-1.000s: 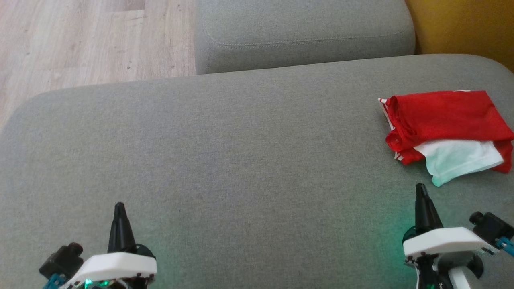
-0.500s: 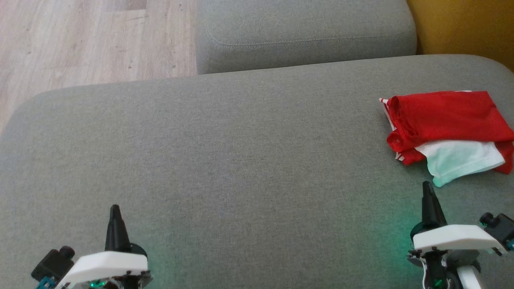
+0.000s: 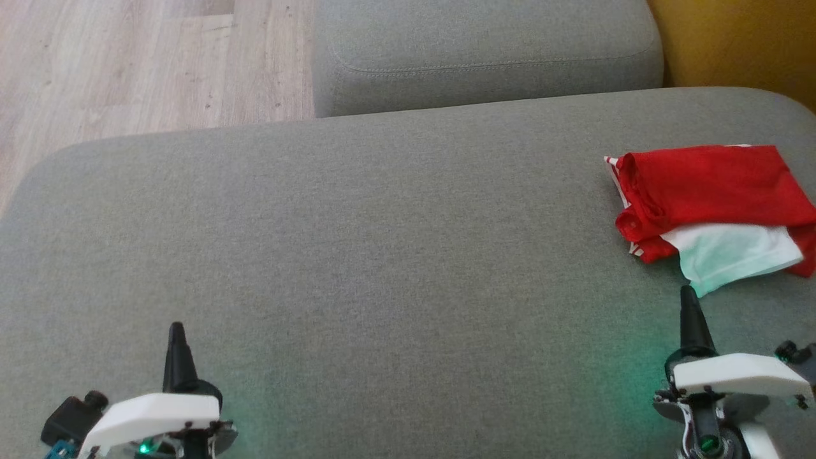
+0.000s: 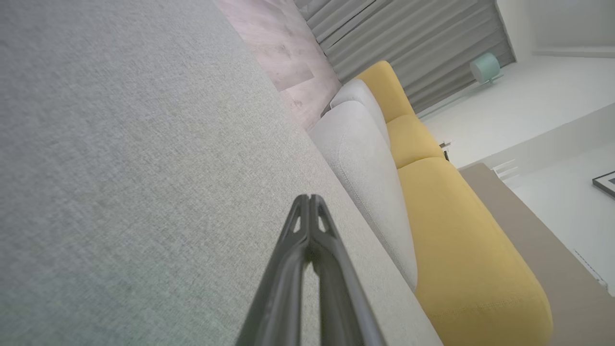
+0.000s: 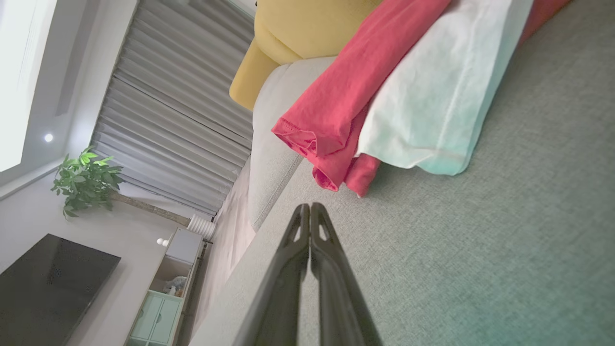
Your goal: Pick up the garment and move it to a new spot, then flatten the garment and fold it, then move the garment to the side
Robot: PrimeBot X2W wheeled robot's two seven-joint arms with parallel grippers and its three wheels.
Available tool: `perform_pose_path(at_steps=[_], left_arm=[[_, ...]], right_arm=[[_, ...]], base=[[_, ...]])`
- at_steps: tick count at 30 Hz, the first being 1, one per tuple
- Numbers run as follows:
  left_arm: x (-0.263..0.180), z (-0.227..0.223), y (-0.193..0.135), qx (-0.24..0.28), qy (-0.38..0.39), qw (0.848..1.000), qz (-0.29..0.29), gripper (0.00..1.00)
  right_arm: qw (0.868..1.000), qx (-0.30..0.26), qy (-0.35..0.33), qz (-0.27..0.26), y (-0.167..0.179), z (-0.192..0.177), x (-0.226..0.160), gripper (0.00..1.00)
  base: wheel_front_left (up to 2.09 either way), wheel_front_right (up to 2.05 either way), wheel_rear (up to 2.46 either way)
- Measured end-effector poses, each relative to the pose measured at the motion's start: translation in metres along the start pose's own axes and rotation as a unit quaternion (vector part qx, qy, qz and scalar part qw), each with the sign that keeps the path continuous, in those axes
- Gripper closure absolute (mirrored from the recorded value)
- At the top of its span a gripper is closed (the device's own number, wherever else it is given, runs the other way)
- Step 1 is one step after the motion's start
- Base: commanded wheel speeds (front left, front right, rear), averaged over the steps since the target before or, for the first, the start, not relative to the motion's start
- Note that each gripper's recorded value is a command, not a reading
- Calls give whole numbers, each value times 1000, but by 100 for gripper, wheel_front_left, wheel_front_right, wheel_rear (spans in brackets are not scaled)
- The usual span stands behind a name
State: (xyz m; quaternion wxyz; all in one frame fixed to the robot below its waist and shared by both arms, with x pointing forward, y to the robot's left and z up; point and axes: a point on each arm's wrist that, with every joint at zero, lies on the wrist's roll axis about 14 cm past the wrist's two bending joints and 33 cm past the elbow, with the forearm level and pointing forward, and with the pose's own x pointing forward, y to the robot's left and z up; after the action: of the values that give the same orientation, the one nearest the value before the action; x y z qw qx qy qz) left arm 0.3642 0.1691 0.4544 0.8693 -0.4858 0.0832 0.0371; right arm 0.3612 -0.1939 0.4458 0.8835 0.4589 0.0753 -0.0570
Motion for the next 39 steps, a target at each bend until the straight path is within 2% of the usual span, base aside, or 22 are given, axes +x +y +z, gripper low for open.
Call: perform_pose_path(at_steps=[17, 39], left_arm=[[2, 6, 0, -89, 2, 996, -4, 100], [3, 16, -1, -196, -1, 980, -16, 100]], right_arm=[[995, 99, -4, 4, 3, 8, 2, 100], [976, 217, -8, 21, 10, 18, 4, 100]], base=[[0, 0, 0], [0, 0, 0]])
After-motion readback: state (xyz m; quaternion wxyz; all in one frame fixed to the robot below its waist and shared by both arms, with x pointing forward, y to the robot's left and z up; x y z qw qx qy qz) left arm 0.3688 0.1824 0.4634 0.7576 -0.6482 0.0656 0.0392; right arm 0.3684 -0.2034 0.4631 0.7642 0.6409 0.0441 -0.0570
